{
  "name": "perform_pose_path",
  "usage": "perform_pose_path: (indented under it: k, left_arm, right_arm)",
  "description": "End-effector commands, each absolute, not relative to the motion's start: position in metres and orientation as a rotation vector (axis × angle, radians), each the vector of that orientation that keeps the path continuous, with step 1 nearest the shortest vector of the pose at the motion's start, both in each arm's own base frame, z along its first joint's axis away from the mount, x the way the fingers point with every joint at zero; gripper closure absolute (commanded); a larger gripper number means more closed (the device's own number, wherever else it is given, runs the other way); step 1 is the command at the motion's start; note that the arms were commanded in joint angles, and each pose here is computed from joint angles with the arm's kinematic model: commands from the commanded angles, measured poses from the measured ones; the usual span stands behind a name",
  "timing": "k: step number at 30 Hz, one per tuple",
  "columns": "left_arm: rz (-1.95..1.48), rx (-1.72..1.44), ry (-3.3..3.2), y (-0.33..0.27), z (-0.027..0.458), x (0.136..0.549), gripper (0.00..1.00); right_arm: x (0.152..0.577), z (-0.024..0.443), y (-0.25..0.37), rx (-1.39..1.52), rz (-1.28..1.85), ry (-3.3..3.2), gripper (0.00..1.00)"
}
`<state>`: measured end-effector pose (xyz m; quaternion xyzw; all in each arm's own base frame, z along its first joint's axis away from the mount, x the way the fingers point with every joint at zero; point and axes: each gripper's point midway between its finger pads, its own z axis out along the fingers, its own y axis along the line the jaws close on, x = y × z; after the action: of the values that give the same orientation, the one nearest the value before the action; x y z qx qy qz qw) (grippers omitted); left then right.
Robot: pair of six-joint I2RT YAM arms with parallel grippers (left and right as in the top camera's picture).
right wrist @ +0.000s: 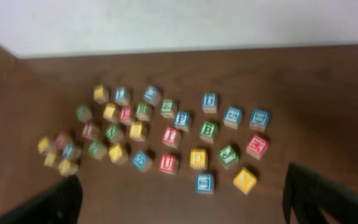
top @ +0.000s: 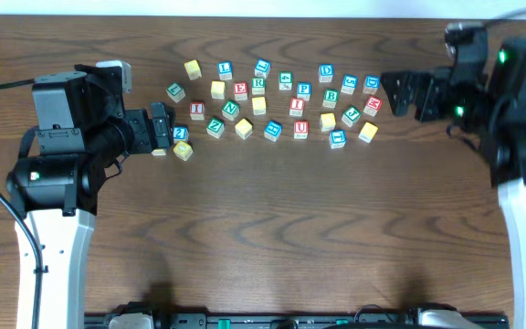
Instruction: Spell out NEURIPS
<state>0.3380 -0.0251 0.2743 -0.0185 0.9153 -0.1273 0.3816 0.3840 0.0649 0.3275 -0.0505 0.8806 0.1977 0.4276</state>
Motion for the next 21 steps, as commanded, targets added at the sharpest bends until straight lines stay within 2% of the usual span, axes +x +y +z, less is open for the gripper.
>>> perform_pose_path:
  k: [1,11,21]
  left_arm:
    - [-0.336,-0.047,2.312,-0.026,0.283,0.34,0.03]
    - [-0.34,-0.054,2.345,-0.025,0.272,0.345,0.02]
    - [-0.348,-0.065,2.407,-0.025,0.252,0.353,0.02]
  right_arm:
    - [0.4,0.331,0.08,-0.204,0.542,2.24,0.01]
    - [0.444,0.281,0.117,-0.303,0.437,2.511,0.01]
    - [0.457,0.254,0.139,-0.357,0.448,2.544,0.01]
